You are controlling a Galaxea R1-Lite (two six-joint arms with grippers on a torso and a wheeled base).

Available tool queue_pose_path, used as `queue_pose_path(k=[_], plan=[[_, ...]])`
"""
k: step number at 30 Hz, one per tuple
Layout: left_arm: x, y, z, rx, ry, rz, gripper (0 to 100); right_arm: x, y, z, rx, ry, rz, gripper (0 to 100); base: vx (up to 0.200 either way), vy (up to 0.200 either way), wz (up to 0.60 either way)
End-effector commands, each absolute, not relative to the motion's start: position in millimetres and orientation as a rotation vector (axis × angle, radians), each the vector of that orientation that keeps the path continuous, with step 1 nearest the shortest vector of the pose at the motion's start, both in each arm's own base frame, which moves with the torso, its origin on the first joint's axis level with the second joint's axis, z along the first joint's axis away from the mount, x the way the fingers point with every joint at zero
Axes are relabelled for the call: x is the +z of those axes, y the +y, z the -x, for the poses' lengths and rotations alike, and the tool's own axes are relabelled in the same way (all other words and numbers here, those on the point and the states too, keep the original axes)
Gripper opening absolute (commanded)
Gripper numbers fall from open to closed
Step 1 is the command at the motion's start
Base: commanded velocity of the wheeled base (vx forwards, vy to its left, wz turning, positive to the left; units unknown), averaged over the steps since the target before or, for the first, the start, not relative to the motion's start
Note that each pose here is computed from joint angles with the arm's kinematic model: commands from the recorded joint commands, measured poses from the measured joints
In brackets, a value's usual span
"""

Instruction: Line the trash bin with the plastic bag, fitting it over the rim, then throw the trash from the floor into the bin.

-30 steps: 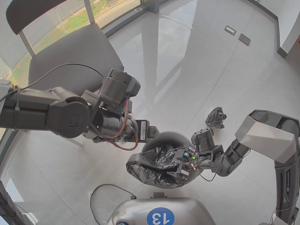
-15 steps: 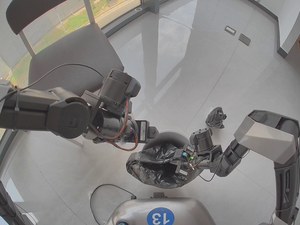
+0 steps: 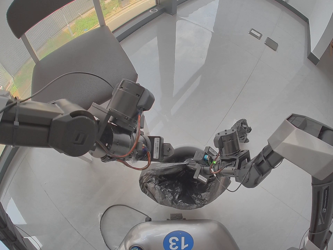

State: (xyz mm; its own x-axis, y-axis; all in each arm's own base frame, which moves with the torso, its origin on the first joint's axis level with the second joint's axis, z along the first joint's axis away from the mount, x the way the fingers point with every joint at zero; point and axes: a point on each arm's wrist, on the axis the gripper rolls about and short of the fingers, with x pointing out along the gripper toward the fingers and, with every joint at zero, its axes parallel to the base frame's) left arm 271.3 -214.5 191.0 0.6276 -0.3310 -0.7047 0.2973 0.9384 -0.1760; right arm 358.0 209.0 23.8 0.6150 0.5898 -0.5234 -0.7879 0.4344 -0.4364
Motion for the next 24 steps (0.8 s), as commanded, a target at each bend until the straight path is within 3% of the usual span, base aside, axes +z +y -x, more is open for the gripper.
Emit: queue_pose_path(k=[1, 12, 24], plan=[[192, -211, -267, -0.356, 0.819, 0.043, 100, 46, 201, -369, 0.827, 0.253, 0.697, 0, 0.0, 0.0, 0.0], [189, -207, -259, -0.354, 0.835, 0.041, 100, 89, 199, -401, 0.742, 0.122, 0.647, 0, 0.0, 0.0, 0.0], [188, -208, -256, -0.352, 0.837, 0.035, 100, 97, 202, -407, 0.734, 0.105, 0.639, 0, 0.0, 0.0, 0.0]])
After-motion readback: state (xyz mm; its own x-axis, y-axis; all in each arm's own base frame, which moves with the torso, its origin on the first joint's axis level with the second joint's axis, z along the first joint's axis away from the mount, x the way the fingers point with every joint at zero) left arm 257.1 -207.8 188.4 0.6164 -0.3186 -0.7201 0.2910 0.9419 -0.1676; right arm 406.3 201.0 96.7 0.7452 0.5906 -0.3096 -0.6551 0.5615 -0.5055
